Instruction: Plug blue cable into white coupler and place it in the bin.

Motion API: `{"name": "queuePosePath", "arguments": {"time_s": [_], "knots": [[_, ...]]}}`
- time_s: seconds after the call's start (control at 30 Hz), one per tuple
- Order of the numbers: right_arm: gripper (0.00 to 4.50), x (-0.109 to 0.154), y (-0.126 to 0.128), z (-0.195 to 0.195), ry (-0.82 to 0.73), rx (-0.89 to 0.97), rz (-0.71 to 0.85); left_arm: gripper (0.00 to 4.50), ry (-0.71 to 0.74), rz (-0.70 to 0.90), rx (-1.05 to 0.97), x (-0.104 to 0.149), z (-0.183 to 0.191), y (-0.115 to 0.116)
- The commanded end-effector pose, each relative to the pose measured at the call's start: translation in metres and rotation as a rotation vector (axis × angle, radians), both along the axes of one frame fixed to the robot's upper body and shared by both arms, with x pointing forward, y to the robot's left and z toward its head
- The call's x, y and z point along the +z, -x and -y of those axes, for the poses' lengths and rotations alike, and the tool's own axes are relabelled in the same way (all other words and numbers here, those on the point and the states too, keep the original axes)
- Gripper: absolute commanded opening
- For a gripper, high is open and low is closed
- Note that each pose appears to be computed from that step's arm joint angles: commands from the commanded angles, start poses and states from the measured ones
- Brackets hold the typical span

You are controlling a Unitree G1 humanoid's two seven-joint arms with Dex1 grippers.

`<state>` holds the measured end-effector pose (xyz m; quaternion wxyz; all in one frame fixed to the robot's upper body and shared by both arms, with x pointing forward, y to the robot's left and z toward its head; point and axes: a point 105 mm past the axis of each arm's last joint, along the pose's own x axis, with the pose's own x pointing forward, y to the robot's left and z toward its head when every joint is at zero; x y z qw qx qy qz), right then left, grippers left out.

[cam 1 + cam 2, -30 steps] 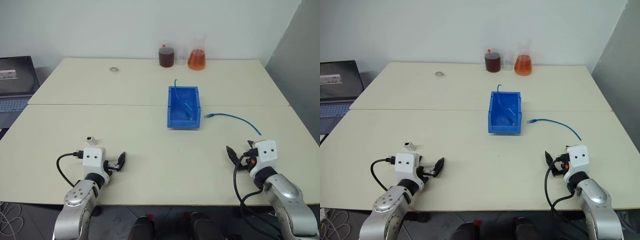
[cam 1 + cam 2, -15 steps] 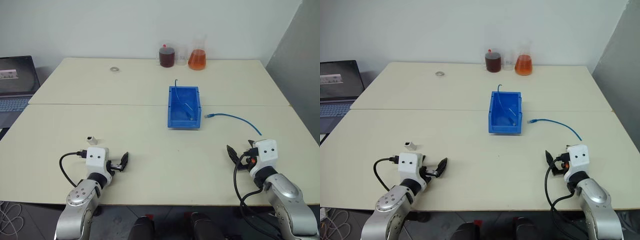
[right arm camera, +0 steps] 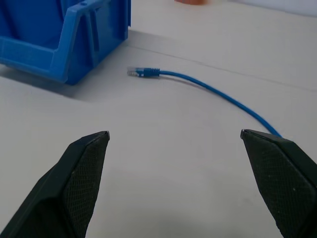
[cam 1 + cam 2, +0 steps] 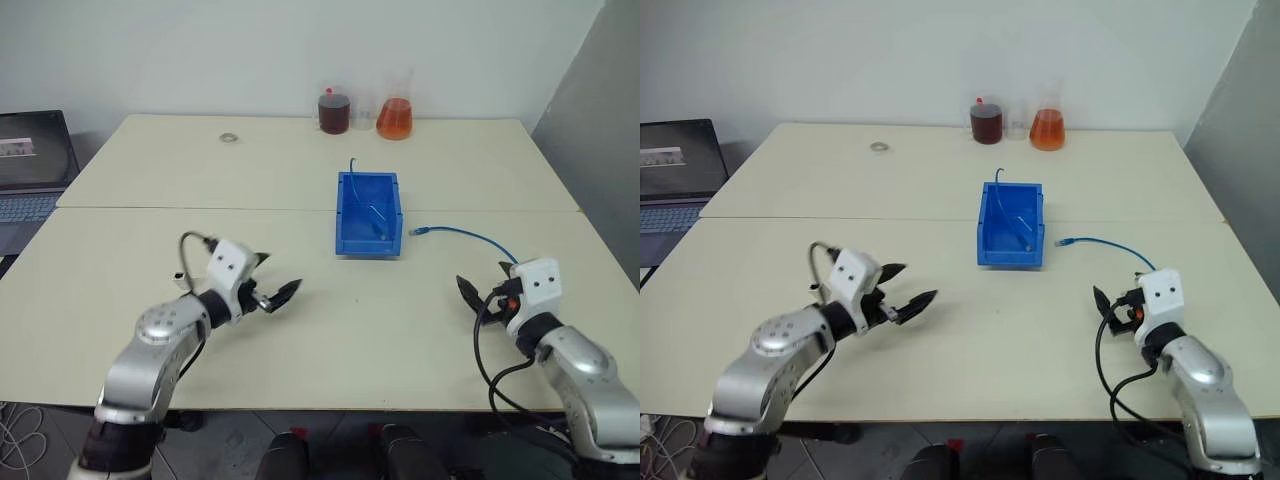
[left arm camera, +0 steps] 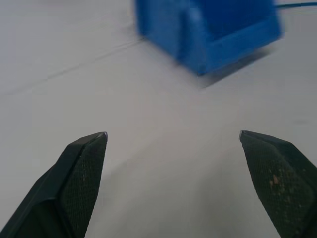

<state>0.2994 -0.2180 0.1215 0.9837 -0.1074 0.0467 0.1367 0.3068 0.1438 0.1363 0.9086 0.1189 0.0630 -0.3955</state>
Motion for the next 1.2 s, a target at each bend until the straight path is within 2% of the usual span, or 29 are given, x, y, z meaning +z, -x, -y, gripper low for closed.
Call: {"name": "queuePosePath", "arguments": {"time_s": [0.03,0.2,0.37,0.47,0.63,0.83,1.0,1.2], "knots": [[4.50,0.018,-0.015,0.009,0.068,0.103,0.013,4.48,-0.060,0.007,-0.274,0.018,0.028,0.005],[4.50,0.048,-0.065,0.007,0.196,0.299,0.008,4.48,-0.128,0.084,-0.457,0.033,0.067,-0.014],[4.50,0.058,-0.102,-0.004,0.291,0.412,-0.019,4.48,-0.140,0.112,-0.492,0.026,0.082,-0.019],[4.50,0.050,-0.118,-0.010,0.333,0.482,-0.110,4.48,-0.121,0.103,-0.498,0.022,0.087,-0.015],[4.50,0.029,-0.126,-0.017,0.346,0.547,-0.276,4.48,-0.096,0.087,-0.435,0.017,0.082,-0.013],[4.50,0.013,-0.131,-0.011,0.378,0.473,-0.355,4.48,-0.069,0.065,-0.370,0.013,0.075,0.000],[4.50,0.017,-0.138,-0.017,0.371,0.431,-0.344,4.48,-0.040,0.041,-0.296,0.013,0.066,0.009],[4.50,0.041,-0.149,-0.019,0.338,0.369,-0.260,4.48,-0.029,0.037,-0.201,0.017,0.048,0.005]]}}
